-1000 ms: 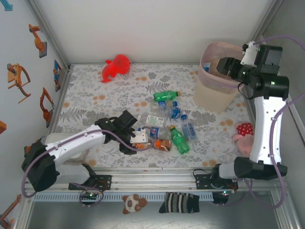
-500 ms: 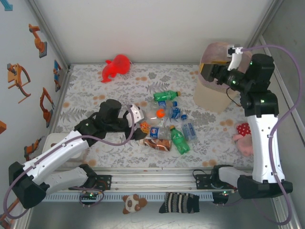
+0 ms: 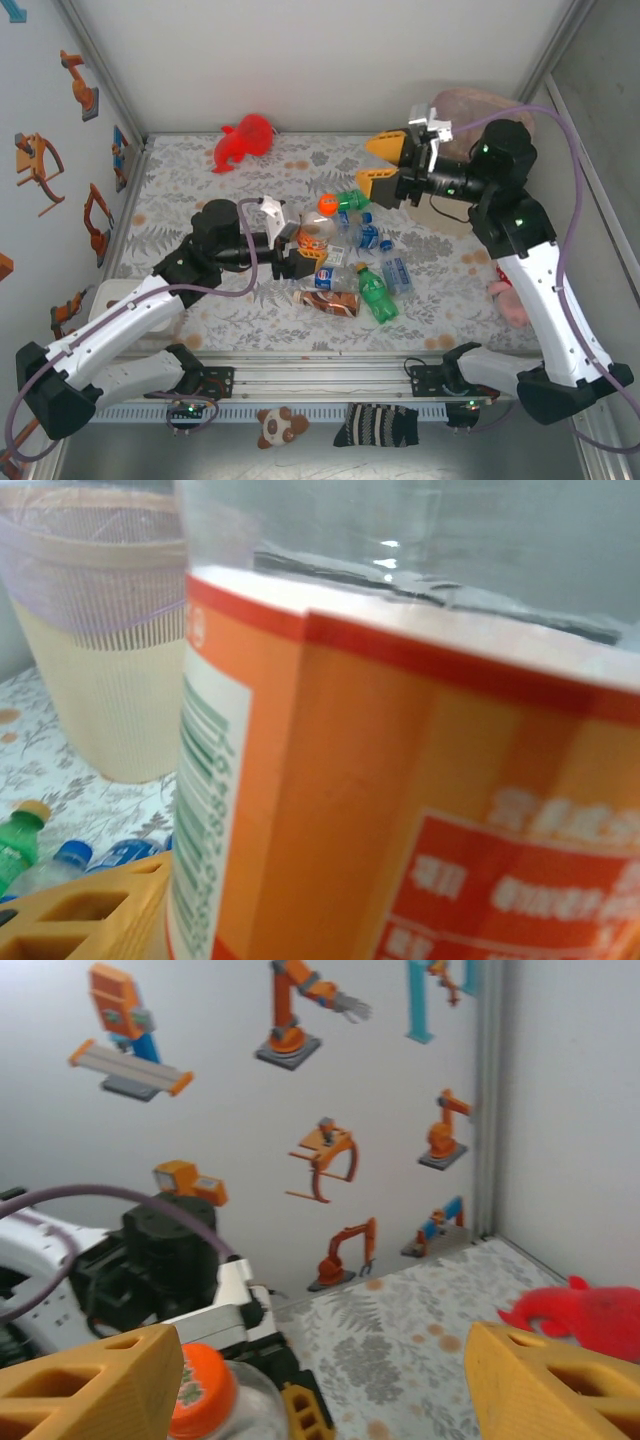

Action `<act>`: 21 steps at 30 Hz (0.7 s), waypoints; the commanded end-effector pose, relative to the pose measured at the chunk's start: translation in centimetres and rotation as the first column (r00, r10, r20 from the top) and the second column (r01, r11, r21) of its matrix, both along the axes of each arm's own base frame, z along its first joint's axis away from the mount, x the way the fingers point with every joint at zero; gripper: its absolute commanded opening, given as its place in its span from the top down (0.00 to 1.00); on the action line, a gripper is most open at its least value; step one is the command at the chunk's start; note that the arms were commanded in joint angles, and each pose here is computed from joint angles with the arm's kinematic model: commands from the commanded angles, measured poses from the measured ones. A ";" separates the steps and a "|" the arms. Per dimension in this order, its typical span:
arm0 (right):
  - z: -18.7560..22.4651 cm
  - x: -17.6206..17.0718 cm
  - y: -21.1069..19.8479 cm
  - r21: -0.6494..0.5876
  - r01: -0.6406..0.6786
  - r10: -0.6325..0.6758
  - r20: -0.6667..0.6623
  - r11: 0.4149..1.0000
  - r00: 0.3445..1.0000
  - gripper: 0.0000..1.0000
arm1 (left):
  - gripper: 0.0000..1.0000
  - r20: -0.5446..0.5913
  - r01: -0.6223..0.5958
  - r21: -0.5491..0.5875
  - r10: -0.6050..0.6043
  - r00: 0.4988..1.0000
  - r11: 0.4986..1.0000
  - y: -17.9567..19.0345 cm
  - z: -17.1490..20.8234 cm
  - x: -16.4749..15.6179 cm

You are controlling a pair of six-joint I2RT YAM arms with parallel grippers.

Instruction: Put the plastic bottles in the bin

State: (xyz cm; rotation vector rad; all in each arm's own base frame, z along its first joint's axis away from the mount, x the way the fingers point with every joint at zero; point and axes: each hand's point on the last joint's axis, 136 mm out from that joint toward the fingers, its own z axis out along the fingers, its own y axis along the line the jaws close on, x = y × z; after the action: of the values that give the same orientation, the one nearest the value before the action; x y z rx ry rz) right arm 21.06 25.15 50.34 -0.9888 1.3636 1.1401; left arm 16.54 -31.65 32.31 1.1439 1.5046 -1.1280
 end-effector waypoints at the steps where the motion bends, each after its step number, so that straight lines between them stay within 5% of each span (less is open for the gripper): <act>1: 0.2 -1.5 1.6 0.000 -0.099 0.098 0.079 0.995 0.992 0.27 | 0.47 0.019 0.065 -0.081 -0.064 0.998 0.995 -0.5 2.9 -0.9; 15: -3.0 -3.4 5.4 -0.069 -0.242 0.247 0.075 0.968 0.966 0.34 | 0.47 0.023 0.088 -0.093 -0.086 0.996 0.992 -0.9 3.3 -1.3; 21: -3.1 -3.9 5.6 -0.072 -0.261 0.266 0.077 0.963 0.961 0.46 | 0.47 0.027 0.090 -0.099 -0.088 0.996 0.991 -0.9 3.5 -1.5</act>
State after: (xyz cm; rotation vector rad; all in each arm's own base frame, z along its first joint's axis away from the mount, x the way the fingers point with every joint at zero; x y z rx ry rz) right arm 17.82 30.63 47.09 -1.2466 1.2709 1.2387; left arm 15.88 -32.41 33.44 1.1495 1.4676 -1.2057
